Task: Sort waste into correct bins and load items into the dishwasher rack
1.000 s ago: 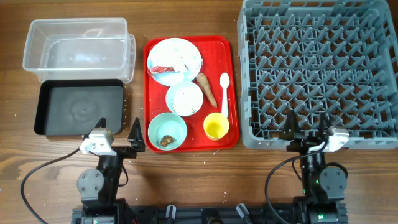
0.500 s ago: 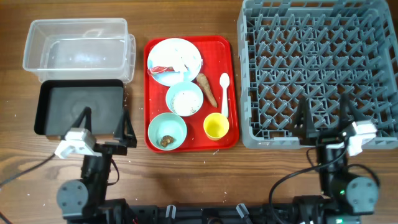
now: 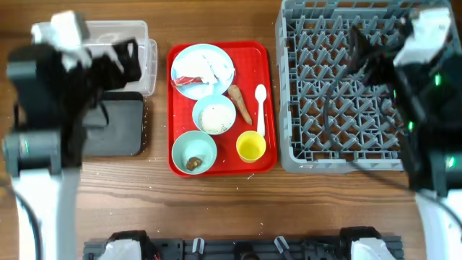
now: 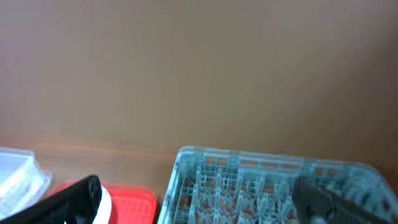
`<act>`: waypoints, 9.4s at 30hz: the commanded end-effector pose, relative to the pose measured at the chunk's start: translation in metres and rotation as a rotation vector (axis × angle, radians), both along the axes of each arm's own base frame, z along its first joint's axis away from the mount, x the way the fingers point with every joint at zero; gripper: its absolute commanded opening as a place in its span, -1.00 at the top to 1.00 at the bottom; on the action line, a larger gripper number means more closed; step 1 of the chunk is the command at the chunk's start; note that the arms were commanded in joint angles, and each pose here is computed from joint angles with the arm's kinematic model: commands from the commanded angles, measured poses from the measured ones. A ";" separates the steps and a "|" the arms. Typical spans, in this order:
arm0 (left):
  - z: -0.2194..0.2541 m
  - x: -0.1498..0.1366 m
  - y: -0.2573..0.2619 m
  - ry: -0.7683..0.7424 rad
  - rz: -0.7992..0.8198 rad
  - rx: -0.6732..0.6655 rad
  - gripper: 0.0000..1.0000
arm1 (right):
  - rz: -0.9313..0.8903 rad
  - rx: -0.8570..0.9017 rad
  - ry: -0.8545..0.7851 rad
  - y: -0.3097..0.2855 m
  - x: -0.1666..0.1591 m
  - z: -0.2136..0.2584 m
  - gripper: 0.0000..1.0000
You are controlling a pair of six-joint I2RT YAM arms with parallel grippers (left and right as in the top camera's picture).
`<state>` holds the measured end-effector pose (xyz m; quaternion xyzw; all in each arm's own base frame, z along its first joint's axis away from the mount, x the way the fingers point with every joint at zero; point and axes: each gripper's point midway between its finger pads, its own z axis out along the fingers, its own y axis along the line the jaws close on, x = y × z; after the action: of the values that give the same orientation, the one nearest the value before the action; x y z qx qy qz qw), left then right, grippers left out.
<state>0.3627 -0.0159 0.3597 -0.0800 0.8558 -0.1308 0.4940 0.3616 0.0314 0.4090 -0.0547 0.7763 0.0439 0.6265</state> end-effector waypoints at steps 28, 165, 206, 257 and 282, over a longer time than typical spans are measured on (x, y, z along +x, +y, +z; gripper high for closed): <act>-0.285 0.147 -0.132 0.674 0.310 0.089 -1.00 | 0.058 0.011 0.479 0.013 0.024 -0.092 -1.00; -0.326 0.005 -0.221 0.913 -0.108 0.242 0.45 | 0.045 0.143 0.591 0.022 0.021 -0.115 -0.99; -0.170 -0.014 0.121 0.308 -0.161 -1.037 0.92 | 0.083 0.160 0.517 0.029 0.032 -0.101 -0.99; -0.304 -0.027 -0.202 0.720 -0.327 0.389 0.49 | 0.077 0.157 0.580 0.028 0.022 -0.112 -0.99; -0.326 -0.128 -0.155 1.069 -0.214 0.299 0.15 | 0.072 0.158 0.636 0.028 0.018 -0.125 -0.99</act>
<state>0.2437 -0.1734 0.0462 0.0334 0.9994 0.0098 -0.0037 0.3761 0.0544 0.2869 -0.0180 0.9230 0.1306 0.3614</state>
